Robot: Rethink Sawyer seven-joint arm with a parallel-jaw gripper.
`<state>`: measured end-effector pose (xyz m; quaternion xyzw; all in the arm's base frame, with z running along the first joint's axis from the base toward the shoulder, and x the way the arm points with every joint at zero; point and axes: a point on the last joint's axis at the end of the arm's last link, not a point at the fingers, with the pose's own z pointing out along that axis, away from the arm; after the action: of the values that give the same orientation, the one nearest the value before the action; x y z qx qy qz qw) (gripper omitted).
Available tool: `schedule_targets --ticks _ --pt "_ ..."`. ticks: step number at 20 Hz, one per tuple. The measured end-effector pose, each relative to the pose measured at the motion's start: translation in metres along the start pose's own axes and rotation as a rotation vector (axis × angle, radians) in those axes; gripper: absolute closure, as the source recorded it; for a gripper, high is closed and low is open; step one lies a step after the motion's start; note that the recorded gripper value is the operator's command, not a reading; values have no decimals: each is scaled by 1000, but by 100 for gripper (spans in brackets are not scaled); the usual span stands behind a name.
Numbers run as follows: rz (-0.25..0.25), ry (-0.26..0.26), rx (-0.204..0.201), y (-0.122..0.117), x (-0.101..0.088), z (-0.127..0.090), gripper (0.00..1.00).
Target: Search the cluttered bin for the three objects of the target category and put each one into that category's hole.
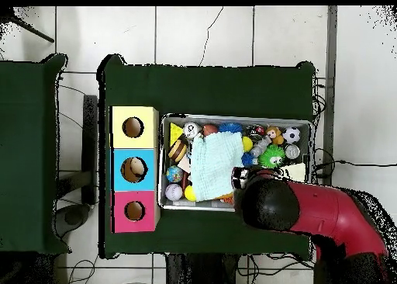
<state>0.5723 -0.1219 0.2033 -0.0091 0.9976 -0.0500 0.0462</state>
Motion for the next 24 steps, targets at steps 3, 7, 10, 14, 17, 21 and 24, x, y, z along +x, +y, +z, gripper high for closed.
schedule_targets --ticks 3,7,10,14,17,21,24 --pt "-11 0 6 -8 3 3 0" --pt "-26 -1 13 -16 5 7 0" --pt "-51 -3 19 -17 6 10 0" --pt "-70 -3 16 -17 6 14 0" --pt "-78 -5 10 -20 6 18 0" --pt "-88 -5 6 -23 8 22 0" --pt "-102 2 5 -29 13 29 0"
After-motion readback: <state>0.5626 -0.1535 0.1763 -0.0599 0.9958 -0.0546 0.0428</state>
